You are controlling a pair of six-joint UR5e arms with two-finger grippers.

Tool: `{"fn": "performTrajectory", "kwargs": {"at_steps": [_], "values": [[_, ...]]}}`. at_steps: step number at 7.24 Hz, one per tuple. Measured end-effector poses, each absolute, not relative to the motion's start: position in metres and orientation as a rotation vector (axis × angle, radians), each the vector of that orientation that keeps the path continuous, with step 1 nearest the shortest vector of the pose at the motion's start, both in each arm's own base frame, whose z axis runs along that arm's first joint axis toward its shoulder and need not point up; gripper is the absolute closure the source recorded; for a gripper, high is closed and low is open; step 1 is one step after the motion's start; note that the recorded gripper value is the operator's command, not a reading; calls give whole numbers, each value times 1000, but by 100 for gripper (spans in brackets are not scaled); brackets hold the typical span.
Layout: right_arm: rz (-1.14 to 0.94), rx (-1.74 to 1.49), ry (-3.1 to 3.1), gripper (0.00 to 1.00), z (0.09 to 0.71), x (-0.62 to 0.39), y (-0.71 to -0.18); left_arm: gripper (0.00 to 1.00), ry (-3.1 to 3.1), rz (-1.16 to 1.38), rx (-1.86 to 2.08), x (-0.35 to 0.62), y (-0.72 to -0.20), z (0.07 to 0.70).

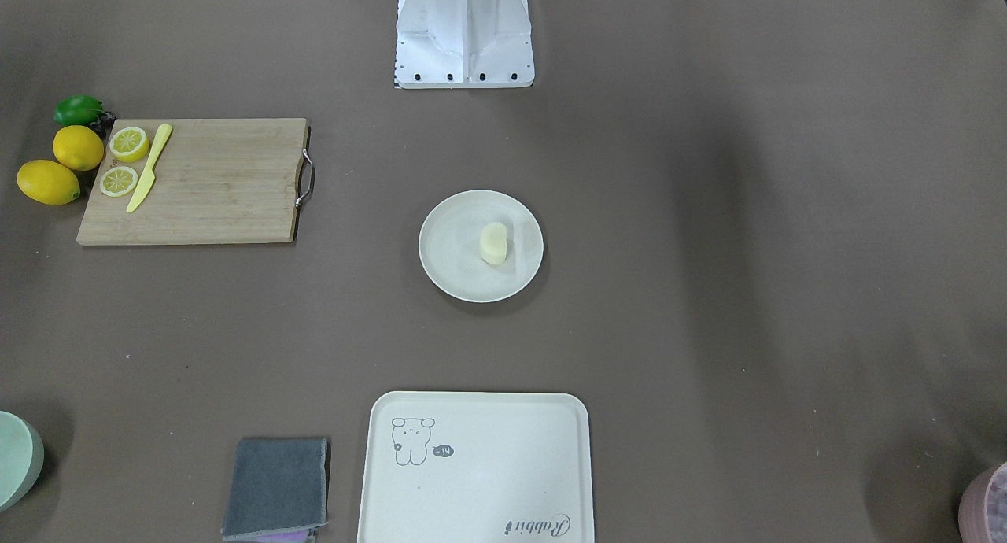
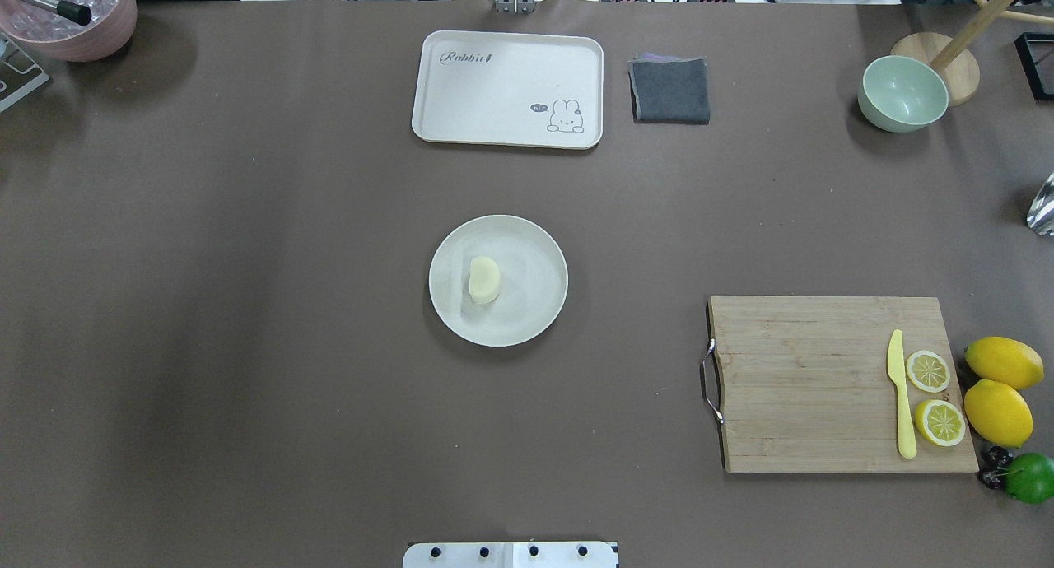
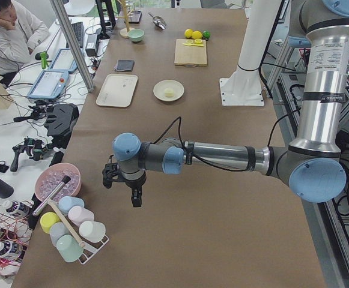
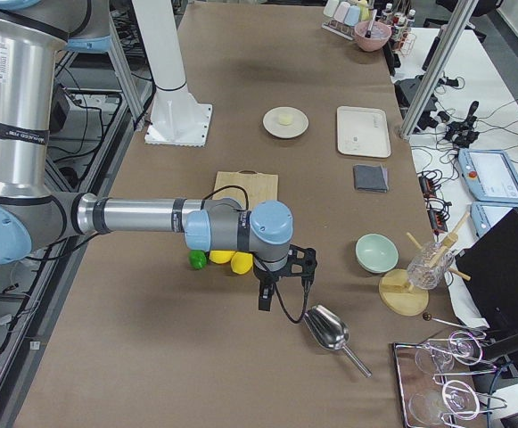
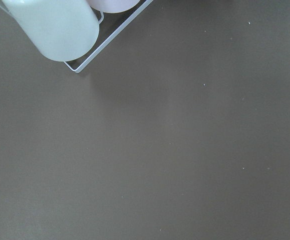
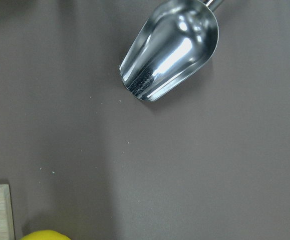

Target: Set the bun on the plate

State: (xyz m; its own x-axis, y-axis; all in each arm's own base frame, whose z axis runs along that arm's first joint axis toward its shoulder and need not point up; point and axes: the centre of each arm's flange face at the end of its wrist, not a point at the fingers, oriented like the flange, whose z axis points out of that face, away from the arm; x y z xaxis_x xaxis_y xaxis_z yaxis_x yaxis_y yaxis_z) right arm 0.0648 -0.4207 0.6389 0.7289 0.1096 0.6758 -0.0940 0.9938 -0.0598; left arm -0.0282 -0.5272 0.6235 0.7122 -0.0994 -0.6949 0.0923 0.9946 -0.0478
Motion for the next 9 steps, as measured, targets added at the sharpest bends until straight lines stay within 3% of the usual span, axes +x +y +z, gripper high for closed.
{"fn": "performTrajectory", "kwargs": {"at_steps": [9], "values": [[107,-8,-747,0,632,65,-422,2,763,-110,-44,-27,-526,642]]}}
